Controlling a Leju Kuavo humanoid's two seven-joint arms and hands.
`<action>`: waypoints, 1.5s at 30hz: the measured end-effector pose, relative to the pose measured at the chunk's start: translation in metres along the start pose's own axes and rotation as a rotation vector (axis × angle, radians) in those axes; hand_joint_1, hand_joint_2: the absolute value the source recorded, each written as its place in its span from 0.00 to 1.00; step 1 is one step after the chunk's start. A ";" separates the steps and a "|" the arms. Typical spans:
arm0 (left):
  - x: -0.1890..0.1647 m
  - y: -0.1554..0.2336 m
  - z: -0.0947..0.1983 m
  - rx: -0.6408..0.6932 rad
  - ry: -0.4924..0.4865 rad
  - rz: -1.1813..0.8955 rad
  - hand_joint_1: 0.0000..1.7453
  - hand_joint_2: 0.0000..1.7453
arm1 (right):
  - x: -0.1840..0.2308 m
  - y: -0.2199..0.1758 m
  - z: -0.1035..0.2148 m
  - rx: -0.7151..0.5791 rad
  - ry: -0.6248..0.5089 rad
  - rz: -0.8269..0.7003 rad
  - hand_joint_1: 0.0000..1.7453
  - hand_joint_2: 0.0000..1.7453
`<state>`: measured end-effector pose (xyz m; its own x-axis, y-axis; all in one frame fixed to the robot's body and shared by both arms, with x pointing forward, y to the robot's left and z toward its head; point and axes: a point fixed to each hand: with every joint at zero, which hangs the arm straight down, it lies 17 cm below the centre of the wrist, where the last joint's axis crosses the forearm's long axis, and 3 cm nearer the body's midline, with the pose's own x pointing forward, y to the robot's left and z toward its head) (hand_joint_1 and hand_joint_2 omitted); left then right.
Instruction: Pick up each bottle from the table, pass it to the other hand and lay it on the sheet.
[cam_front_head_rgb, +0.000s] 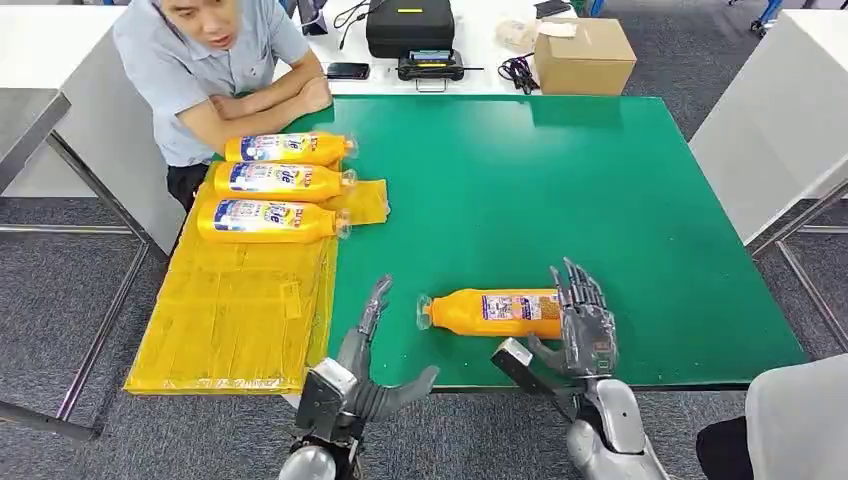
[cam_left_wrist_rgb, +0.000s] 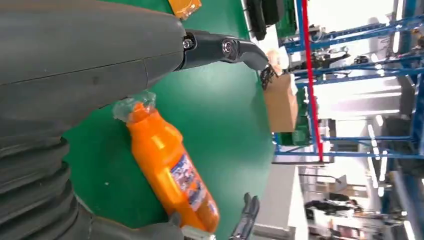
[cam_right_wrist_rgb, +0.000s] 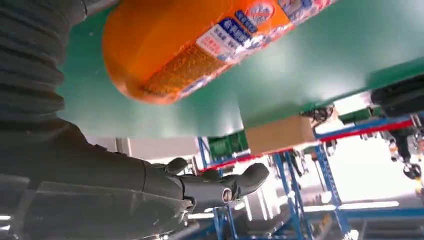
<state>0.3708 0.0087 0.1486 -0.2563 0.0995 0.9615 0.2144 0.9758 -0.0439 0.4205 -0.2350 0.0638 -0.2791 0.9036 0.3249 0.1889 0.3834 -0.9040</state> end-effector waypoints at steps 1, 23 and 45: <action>-0.001 0.000 0.000 -0.001 0.003 -0.002 0.00 1.00 | 0.001 0.002 0.000 0.008 -0.001 -0.003 0.00 1.00; -0.004 -0.011 -0.001 -0.052 0.011 -0.052 0.00 1.00 | 0.018 0.014 -0.013 0.064 -0.040 -0.093 0.00 1.00; -0.010 -0.018 0.000 -0.087 0.037 -0.069 0.00 1.00 | -0.005 0.052 -0.021 0.286 0.004 0.033 0.00 1.00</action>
<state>0.3690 -0.0093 0.1398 -0.2385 0.0240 0.9709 0.2790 0.9593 0.0448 0.4519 -0.2157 0.0205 -0.2731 0.9157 0.2948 -0.0751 0.2852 -0.9555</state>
